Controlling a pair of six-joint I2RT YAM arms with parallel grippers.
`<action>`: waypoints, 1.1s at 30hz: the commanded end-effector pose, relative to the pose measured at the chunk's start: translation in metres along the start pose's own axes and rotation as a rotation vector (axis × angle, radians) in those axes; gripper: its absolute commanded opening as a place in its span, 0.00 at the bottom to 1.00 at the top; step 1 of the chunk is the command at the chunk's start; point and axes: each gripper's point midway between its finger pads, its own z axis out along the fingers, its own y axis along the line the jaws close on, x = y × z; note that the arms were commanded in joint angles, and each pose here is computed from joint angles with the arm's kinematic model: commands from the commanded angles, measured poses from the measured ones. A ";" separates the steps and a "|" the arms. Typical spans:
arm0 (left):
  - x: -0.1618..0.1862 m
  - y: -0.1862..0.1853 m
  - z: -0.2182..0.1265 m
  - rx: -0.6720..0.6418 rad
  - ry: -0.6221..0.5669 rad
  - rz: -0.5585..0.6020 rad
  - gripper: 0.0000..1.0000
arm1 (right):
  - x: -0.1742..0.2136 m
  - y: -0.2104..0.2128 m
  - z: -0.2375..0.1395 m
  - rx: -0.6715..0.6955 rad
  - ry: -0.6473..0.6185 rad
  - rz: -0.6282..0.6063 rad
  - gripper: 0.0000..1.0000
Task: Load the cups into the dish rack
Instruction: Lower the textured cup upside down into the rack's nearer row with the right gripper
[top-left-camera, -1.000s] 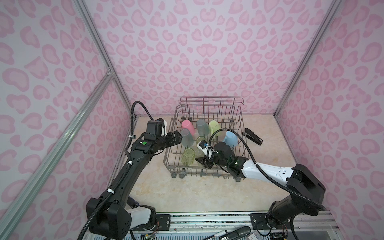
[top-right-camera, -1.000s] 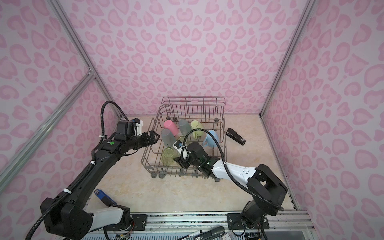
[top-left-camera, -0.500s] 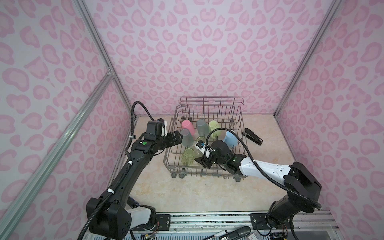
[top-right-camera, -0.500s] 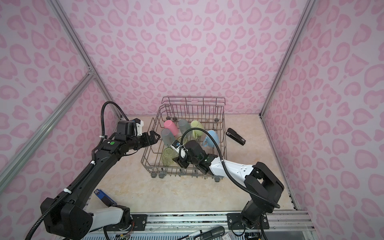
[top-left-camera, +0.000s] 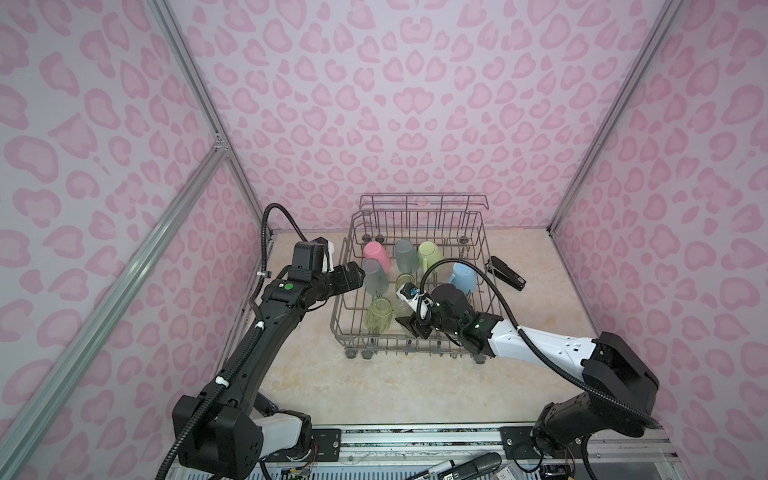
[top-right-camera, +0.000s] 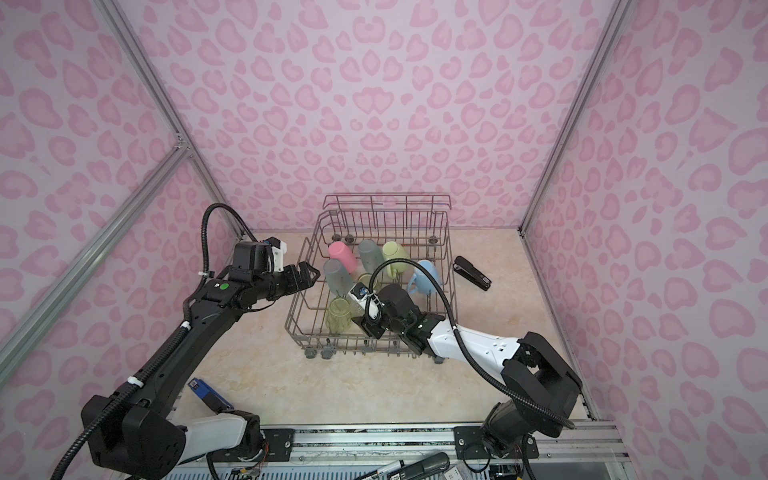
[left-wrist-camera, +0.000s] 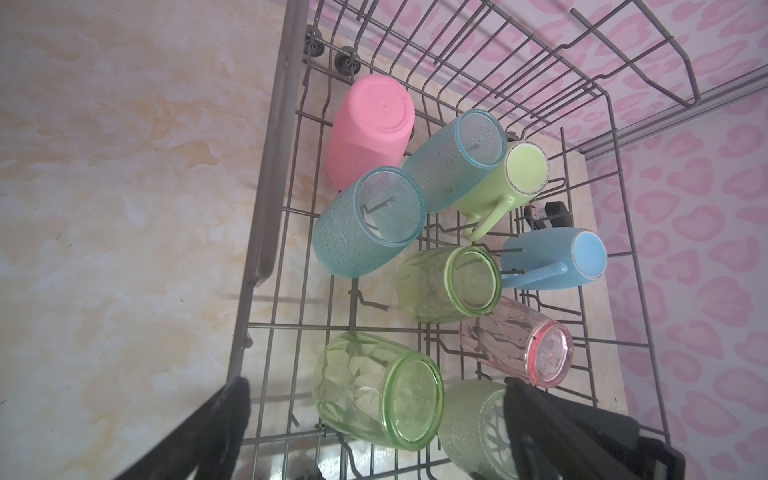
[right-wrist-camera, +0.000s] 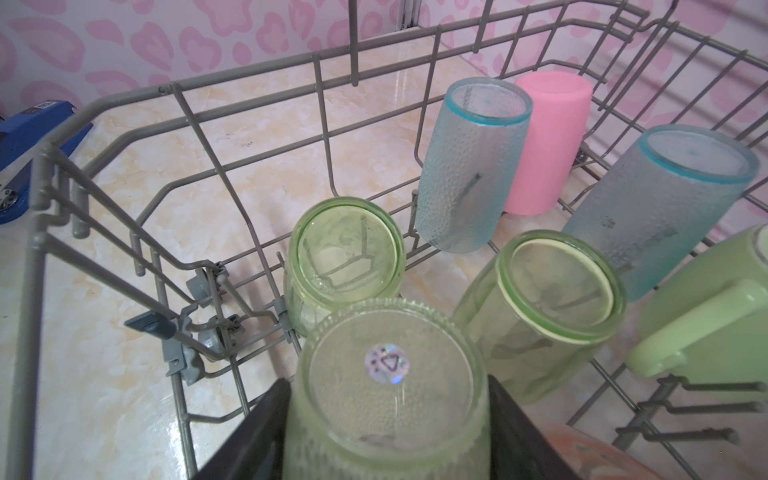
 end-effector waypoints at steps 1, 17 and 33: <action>-0.006 -0.004 0.001 0.023 -0.023 -0.001 0.97 | 0.026 0.003 -0.001 -0.006 0.083 -0.028 0.65; -0.006 -0.001 0.004 0.027 -0.015 -0.019 0.96 | 0.025 0.008 -0.001 -0.026 0.068 -0.035 0.73; -0.006 0.000 0.004 0.034 -0.014 -0.031 0.96 | 0.023 0.009 -0.015 -0.012 0.069 -0.057 0.69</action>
